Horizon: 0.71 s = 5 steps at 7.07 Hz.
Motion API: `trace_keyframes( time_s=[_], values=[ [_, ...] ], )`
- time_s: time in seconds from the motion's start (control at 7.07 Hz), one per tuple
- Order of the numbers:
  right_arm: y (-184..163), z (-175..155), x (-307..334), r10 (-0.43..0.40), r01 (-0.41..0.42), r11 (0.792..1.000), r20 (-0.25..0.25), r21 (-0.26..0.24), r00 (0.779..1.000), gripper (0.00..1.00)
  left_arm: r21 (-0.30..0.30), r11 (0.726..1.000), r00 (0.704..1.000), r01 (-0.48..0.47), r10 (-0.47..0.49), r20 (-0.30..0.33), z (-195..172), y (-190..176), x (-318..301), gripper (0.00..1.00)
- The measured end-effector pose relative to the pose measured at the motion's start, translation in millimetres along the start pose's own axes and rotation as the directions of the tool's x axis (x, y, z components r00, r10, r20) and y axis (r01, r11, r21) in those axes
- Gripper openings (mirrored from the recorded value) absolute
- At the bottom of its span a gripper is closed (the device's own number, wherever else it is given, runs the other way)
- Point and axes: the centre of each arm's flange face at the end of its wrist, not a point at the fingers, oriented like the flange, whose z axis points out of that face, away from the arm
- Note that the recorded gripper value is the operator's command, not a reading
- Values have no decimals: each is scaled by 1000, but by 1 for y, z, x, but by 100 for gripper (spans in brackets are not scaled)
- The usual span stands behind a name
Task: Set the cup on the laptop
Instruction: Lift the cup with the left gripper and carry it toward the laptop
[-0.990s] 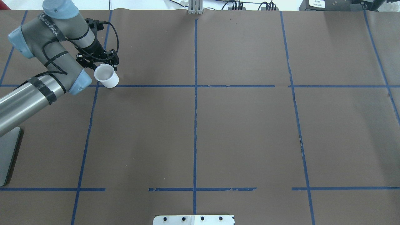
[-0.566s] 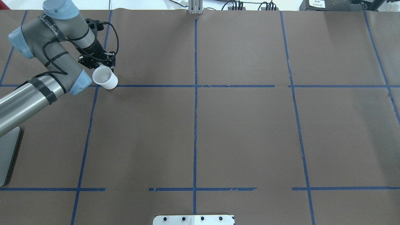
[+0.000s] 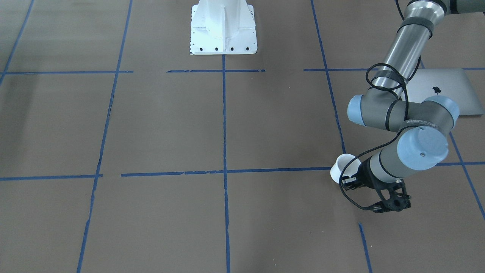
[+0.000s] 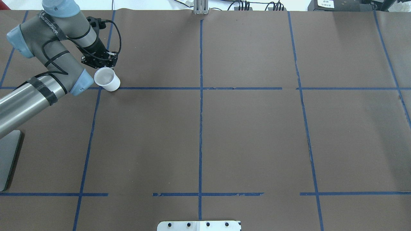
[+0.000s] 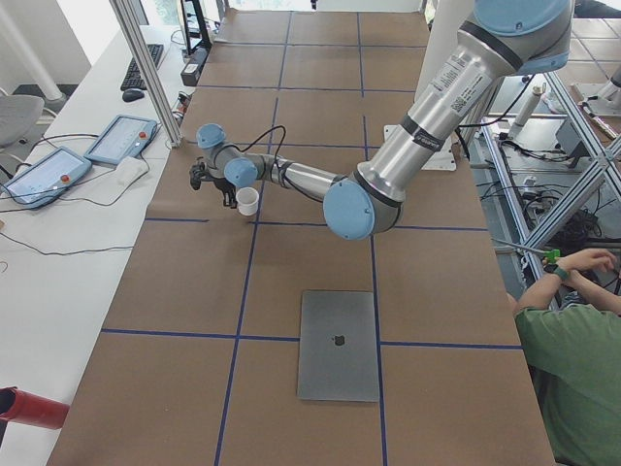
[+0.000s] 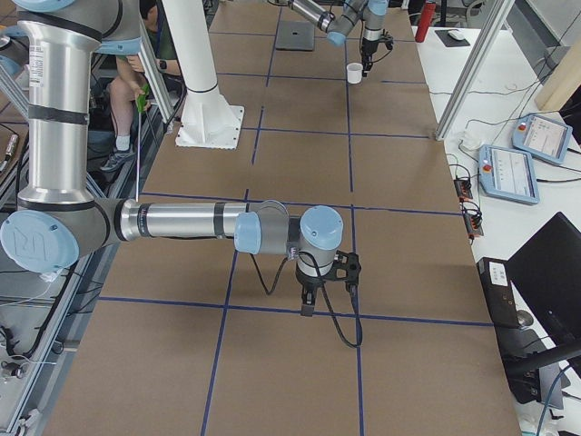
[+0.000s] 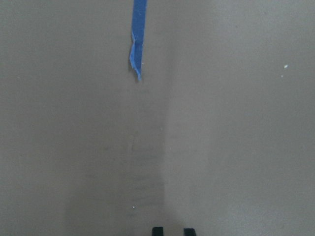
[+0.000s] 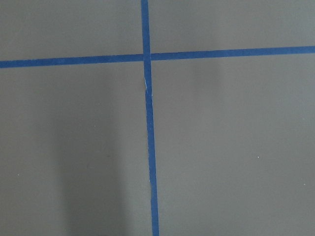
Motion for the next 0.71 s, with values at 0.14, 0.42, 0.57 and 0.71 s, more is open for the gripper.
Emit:
trace_keyframes(
  time_s=[0.14,0.42,0.57,0.71],
  values=[
    [0,0,0,0,0,1000,0,0,1000,100,11,1000,1000,16,-16,-6,-29,-2,-4,0],
    [0,0,0,0,0,1000,0,0,1000,100,41,999,1000,-4,4,-4,-82,16,-37,0],
    [0,0,0,0,0,1000,0,0,1000,100,46,998,999,-41,40,25,-113,25,-66,0],
    [0,0,0,0,0,1000,0,0,1000,100,35,997,996,-66,64,58,-136,38,-97,0]
  ],
)
